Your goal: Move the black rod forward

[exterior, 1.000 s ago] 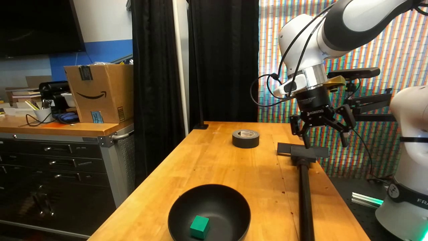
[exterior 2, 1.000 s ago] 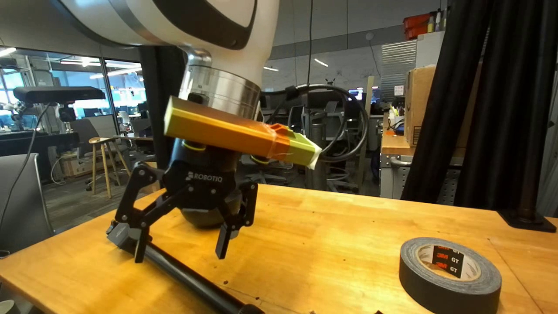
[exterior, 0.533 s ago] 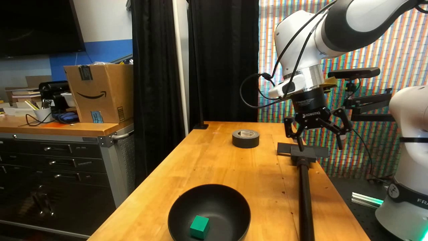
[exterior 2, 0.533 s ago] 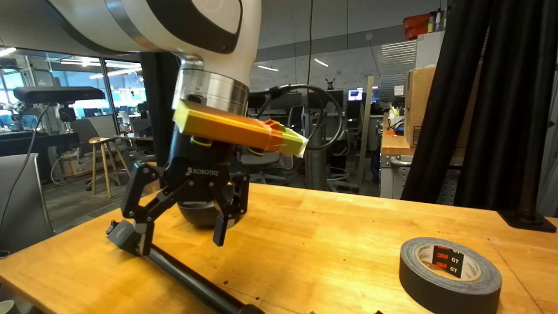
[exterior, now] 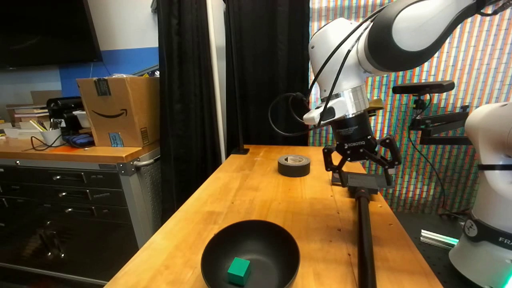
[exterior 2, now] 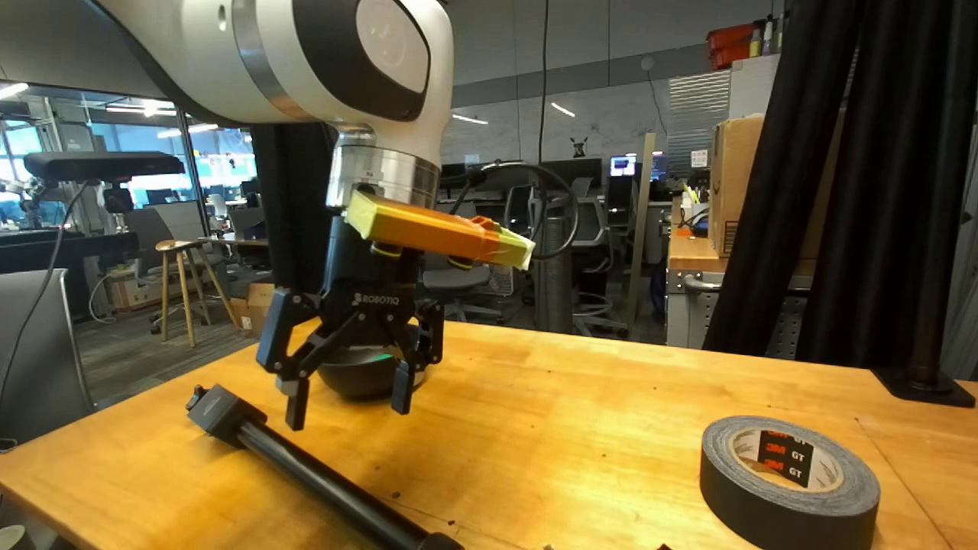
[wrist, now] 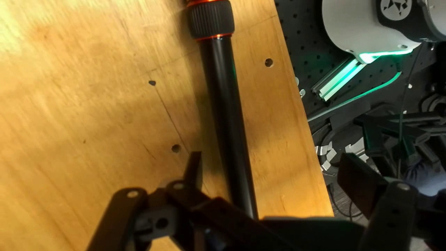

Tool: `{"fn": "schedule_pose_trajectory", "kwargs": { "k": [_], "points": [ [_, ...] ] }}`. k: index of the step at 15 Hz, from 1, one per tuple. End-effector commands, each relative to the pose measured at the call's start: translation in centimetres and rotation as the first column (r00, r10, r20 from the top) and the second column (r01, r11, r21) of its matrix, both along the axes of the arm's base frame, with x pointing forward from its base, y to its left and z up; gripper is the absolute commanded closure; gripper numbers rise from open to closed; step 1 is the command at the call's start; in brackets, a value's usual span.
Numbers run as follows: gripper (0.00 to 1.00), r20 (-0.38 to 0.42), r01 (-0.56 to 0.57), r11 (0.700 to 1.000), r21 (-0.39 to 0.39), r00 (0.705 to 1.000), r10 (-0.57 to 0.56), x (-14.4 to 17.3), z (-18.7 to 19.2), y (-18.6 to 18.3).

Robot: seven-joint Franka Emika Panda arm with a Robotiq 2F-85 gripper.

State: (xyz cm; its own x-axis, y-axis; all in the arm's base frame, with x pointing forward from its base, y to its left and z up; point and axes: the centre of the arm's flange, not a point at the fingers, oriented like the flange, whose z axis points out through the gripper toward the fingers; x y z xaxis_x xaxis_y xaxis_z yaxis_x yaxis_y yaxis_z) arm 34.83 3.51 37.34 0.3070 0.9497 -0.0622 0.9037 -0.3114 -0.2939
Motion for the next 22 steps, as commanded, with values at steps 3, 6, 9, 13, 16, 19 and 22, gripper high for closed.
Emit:
{"fn": "schedule_pose_trajectory", "kwargs": {
  "k": [3, 6, 9, 13, 16, 19, 22],
  "points": [
    [0.00, 0.012, 0.001, 1.000, 0.018, 1.000, -0.001, 2.4, -0.6, 0.1],
    [0.00, 0.006, 0.007, 1.000, 0.027, 1.000, -0.007, 2.0, -1.1, -0.5],
    [0.00, 0.007, 0.013, 1.000, 0.021, 1.000, -0.013, 1.1, -1.6, -0.6],
    [0.00, -0.024, 0.009, 1.000, 0.020, 1.000, -0.009, -0.1, -2.6, -0.9],
    [0.00, -0.058, 0.023, 1.000, 0.015, 0.998, -0.022, -0.6, -3.8, -1.1],
    [0.00, -0.072, 0.033, 0.999, 0.011, 0.997, -0.032, -0.9, -4.4, -1.4],
    [0.00, -0.068, 0.048, 0.999, 0.021, 0.997, -0.046, -0.8, -4.5, -1.5]
  ]
}}
